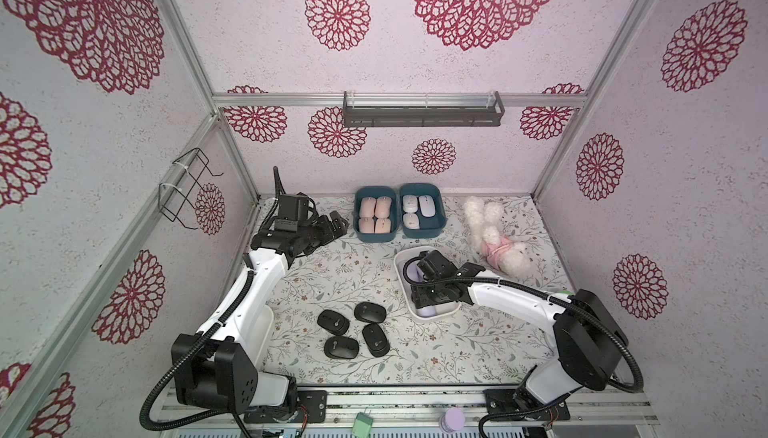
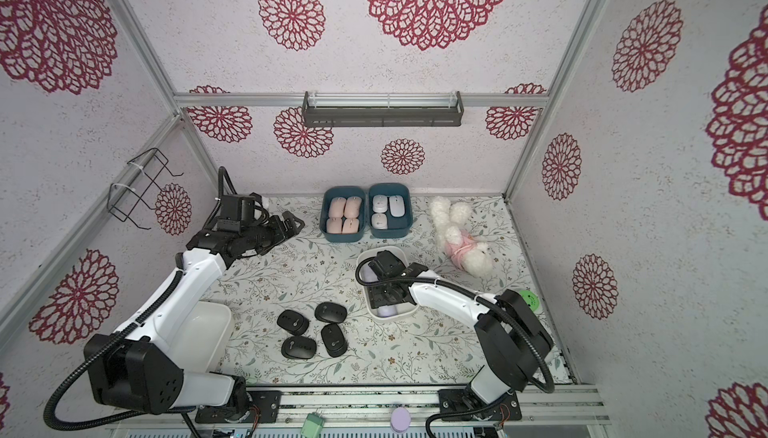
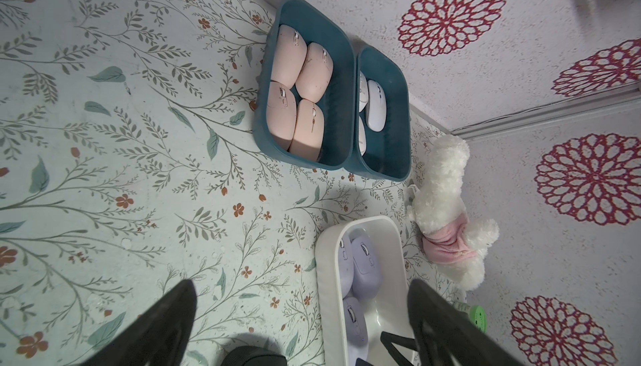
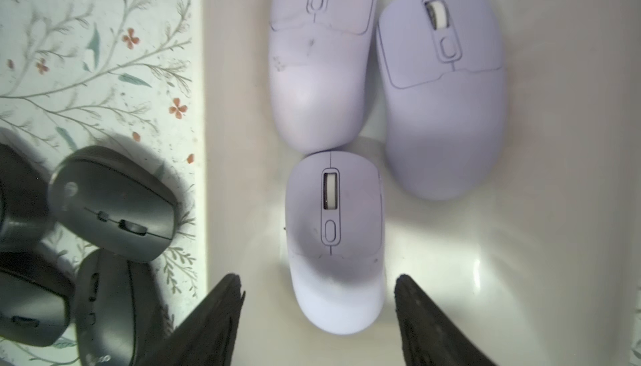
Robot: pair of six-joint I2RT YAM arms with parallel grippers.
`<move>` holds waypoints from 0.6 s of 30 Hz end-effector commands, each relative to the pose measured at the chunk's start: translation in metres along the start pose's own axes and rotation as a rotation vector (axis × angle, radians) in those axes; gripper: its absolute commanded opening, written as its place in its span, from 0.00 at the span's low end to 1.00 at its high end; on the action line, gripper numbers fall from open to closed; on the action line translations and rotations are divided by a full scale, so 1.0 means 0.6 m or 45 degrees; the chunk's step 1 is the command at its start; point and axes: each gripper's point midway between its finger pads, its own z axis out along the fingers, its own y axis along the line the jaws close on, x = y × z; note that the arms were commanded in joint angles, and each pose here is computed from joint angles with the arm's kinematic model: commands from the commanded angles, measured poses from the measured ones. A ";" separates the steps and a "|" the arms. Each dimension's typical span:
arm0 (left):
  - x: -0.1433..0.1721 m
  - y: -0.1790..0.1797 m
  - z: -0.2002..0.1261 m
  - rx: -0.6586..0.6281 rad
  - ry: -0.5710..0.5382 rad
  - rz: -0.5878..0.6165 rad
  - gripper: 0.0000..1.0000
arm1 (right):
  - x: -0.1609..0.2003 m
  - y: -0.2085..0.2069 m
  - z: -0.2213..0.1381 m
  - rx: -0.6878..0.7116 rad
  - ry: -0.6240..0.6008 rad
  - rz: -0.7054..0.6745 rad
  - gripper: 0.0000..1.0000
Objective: Place the mice by color into the storage box
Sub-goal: Place the mouse in the storage box, then adjust the storage box at the center of the board.
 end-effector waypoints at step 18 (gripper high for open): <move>-0.064 0.064 -0.018 -0.060 -0.077 -0.089 0.97 | -0.001 -0.185 -0.011 0.316 0.037 -0.002 0.39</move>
